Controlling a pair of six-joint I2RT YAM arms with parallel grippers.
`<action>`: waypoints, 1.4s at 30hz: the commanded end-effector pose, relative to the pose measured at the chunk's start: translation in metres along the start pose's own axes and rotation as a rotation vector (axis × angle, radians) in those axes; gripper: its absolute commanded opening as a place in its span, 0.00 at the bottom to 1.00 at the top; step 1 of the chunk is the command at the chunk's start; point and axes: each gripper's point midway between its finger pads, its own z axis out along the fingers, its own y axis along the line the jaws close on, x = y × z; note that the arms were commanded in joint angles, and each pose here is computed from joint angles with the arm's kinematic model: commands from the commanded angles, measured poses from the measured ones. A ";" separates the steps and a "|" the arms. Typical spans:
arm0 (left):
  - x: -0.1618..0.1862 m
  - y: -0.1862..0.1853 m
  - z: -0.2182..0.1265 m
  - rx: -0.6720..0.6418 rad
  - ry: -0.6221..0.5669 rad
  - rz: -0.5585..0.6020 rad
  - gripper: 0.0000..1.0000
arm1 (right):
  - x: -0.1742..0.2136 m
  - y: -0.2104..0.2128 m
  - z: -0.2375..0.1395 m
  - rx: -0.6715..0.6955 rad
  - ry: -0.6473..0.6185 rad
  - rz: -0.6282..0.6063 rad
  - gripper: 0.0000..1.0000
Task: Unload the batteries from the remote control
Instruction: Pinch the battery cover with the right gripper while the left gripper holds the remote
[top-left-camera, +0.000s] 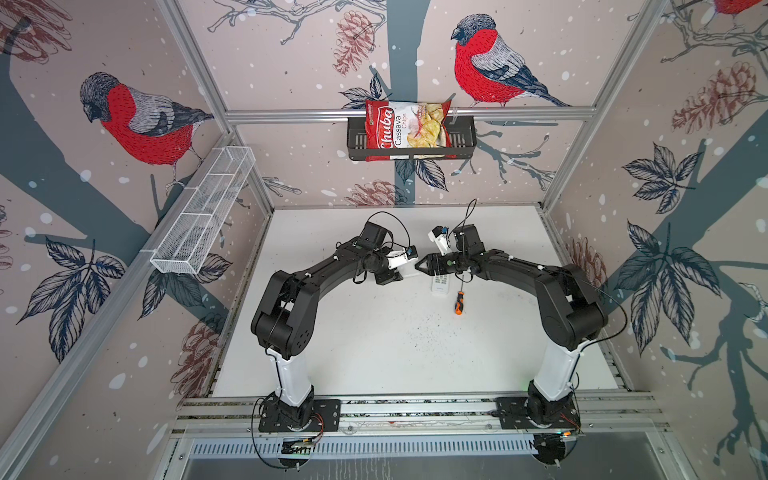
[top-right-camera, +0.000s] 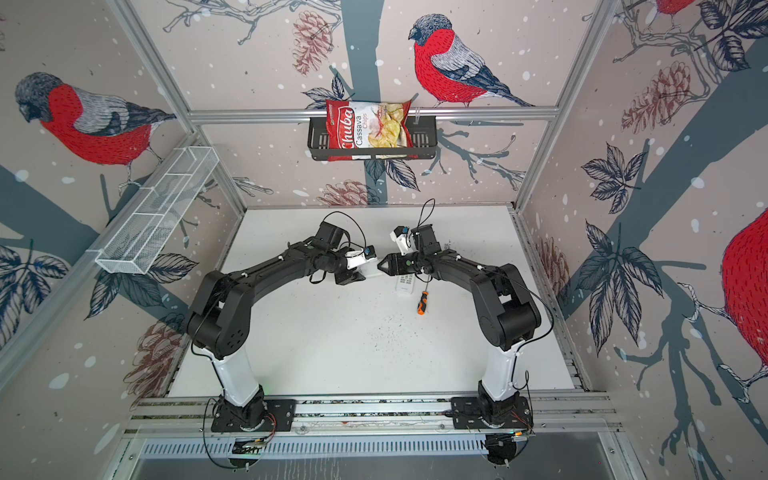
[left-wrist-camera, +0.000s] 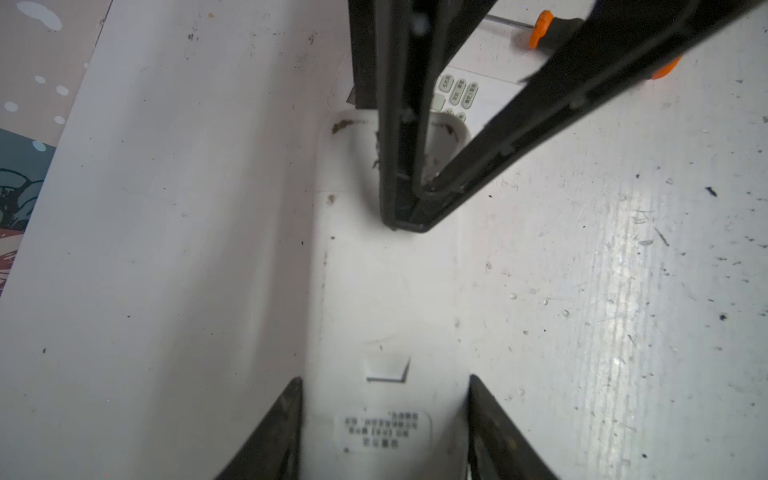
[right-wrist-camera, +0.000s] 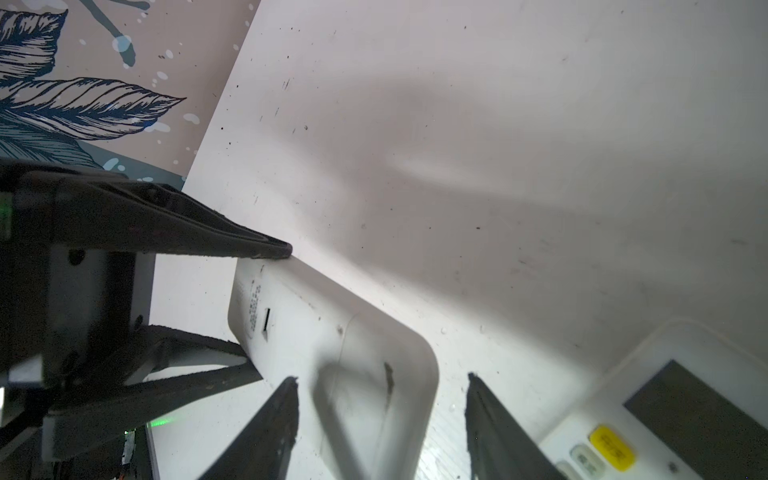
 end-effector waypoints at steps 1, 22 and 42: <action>-0.008 0.004 -0.001 -0.013 -0.029 0.003 0.46 | -0.001 -0.001 0.001 0.009 0.000 -0.004 0.57; -0.012 0.006 0.003 0.003 -0.040 -0.021 0.44 | 0.000 0.002 -0.006 0.000 -0.013 -0.026 0.52; -0.018 0.005 -0.002 -0.007 -0.076 -0.021 0.41 | -0.004 0.008 -0.011 -0.085 -0.049 -0.019 0.22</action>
